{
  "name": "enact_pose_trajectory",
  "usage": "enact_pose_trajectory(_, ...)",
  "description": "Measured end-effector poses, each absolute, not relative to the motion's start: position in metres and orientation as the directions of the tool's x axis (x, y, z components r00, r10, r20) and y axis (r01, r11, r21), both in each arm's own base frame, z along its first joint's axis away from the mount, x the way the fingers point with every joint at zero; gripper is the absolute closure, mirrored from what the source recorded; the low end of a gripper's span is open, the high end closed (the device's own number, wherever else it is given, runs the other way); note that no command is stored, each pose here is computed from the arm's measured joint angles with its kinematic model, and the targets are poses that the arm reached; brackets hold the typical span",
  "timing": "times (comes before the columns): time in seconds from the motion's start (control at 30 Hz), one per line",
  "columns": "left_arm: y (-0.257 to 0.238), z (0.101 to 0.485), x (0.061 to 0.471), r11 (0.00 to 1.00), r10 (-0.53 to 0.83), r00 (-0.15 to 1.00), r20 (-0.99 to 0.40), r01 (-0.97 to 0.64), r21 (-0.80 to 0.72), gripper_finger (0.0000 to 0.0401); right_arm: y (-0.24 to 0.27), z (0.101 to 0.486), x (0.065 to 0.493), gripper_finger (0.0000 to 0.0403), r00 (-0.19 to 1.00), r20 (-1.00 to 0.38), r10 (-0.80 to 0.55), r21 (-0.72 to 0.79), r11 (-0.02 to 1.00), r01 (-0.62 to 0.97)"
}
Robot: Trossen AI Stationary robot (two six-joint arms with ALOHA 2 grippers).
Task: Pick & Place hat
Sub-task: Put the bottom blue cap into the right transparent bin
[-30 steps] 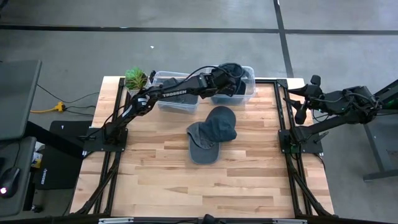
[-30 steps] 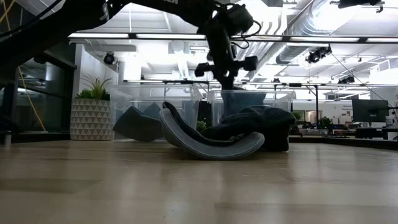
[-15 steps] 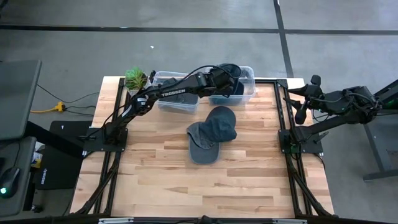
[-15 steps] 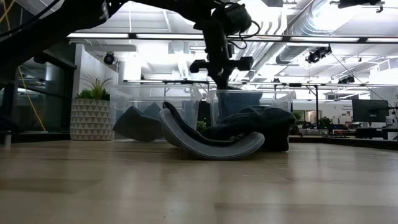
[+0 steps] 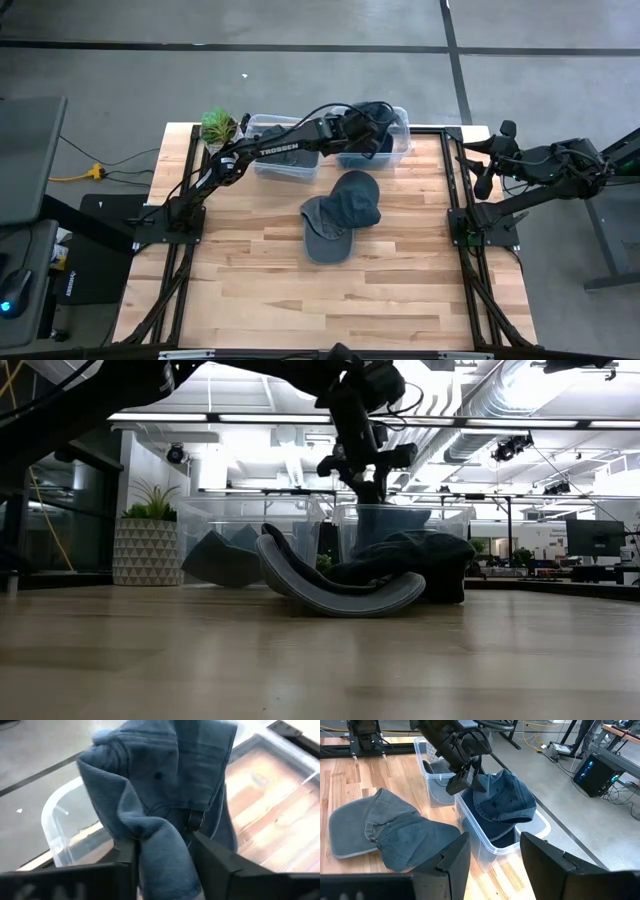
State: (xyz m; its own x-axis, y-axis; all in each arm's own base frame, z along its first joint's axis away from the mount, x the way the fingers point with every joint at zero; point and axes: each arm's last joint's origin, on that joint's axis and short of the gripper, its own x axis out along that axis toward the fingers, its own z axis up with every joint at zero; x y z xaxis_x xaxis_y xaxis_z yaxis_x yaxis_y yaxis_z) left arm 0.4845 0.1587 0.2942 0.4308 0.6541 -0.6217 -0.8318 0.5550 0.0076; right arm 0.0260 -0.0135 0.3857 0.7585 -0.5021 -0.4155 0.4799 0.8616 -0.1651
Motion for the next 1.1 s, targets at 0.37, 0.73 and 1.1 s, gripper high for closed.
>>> enact_pose_trajectory(0.37,0.156,0.298,0.476,0.529,0.629,0.403,-0.664,-0.848,-0.013,0.0154,-0.014,0.386,0.026,0.0236,0.752,-0.408,-0.518,-0.172,0.852,0.494)
enact_pose_trajectory(0.73,0.151,0.319,0.462,0.504,0.604,0.41,-0.683,-0.861,-0.071,0.0128,-0.014,0.386,0.026,0.0236,0.749,-0.406,-0.524,-0.167,0.848,0.502)
enact_pose_trajectory(1.1,0.207,0.333,0.439,0.405,0.503,0.52,-0.69,-0.847,-0.344,0.0128,-0.014,0.386,0.026,0.0236,0.748,-0.404,-0.527,-0.157,0.846,0.51)
